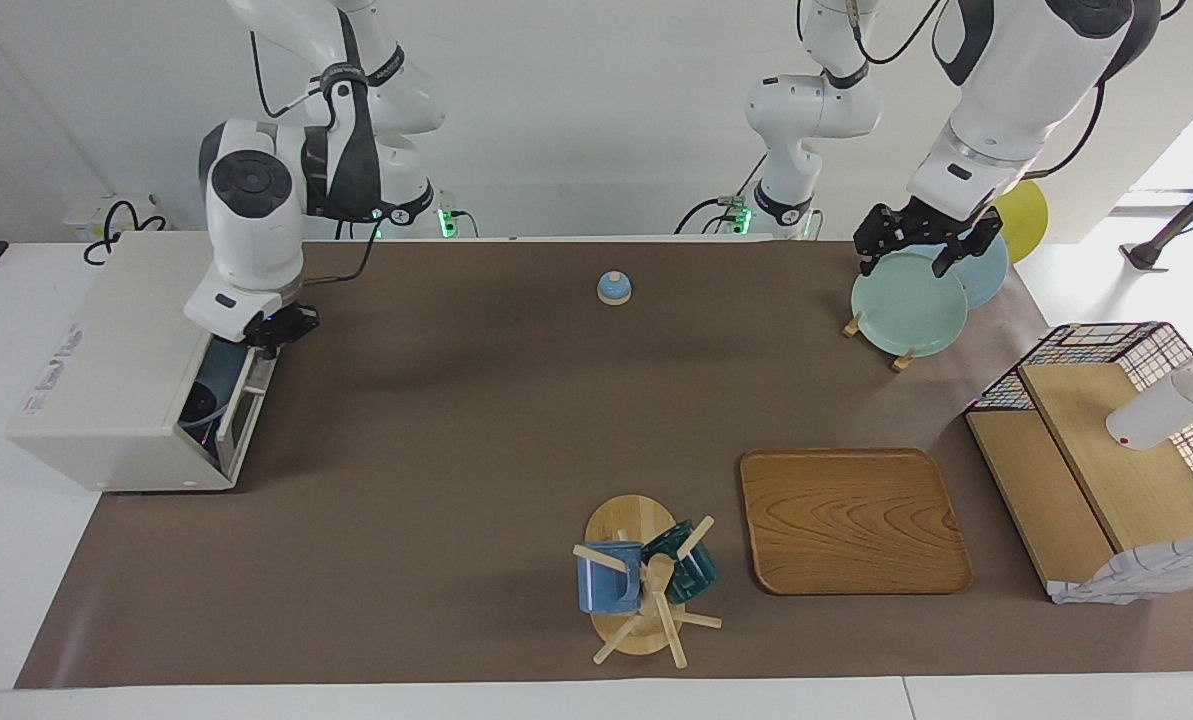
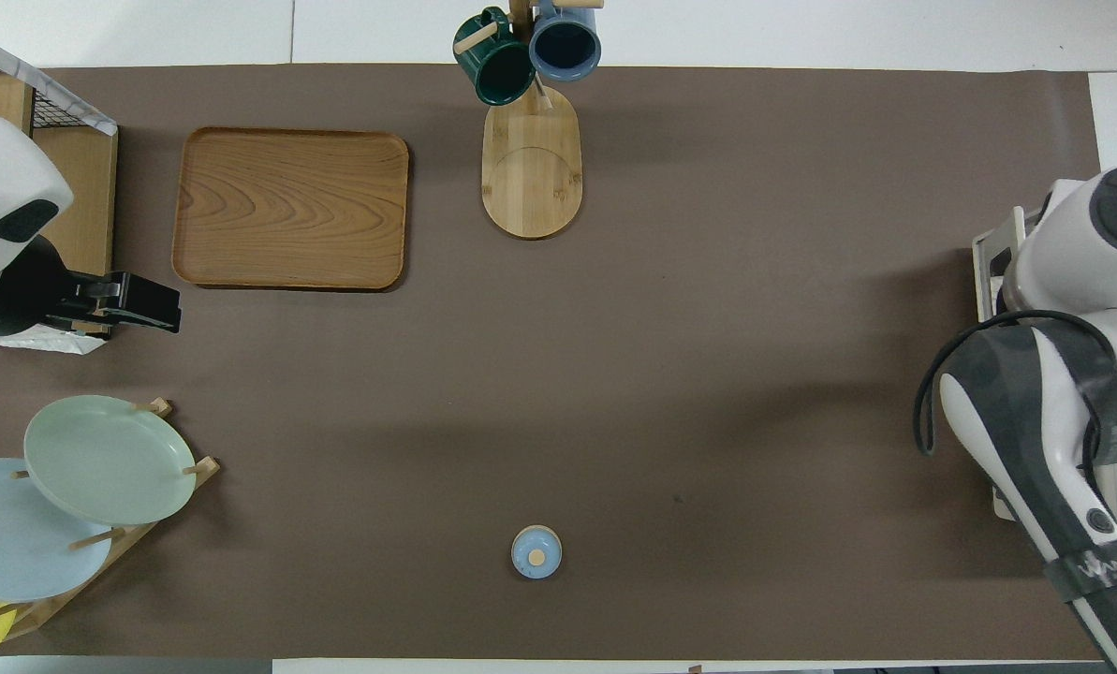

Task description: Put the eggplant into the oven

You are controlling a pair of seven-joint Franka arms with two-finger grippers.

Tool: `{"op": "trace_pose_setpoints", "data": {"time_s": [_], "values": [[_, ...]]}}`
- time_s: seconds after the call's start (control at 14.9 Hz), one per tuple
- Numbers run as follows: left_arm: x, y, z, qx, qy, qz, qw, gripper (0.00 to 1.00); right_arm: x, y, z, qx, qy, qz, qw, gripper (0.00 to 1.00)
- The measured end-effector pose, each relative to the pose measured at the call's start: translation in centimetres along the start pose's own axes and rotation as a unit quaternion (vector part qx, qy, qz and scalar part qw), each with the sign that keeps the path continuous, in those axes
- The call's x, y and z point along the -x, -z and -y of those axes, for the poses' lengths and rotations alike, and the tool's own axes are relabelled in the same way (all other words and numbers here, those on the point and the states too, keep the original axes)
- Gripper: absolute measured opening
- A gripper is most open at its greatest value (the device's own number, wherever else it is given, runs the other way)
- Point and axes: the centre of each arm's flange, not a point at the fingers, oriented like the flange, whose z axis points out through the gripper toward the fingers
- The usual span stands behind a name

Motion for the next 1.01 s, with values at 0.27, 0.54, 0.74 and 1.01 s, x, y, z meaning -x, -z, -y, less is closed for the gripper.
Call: {"op": "trace_pose_setpoints", "data": {"time_s": [0.27, 0.54, 0.74, 1.01], "values": [[0.0, 0.0, 0.0, 0.0, 0.0, 0.0, 1.0, 1.0, 3.2, 0.9, -3.1, -0.054, -0.031, 0.015, 0.998, 0.04], [0.0, 0.0, 0.0, 0.0, 0.0, 0.0, 1.0, 1.0, 6.5, 11.0, -4.1, -0.116, -0.065, -0.047, 0.99, 0.44], [0.0, 0.0, 0.0, 0.0, 0.0, 0.0, 1.0, 1.0, 7.4, 13.9, -4.1, -0.132, -0.068, -0.072, 0.986, 0.74], [0.0, 0.0, 0.0, 0.0, 0.0, 0.0, 1.0, 1.0, 6.5, 12.9, -4.2, -0.138, -0.07, -0.066, 0.986, 1.0]]}}
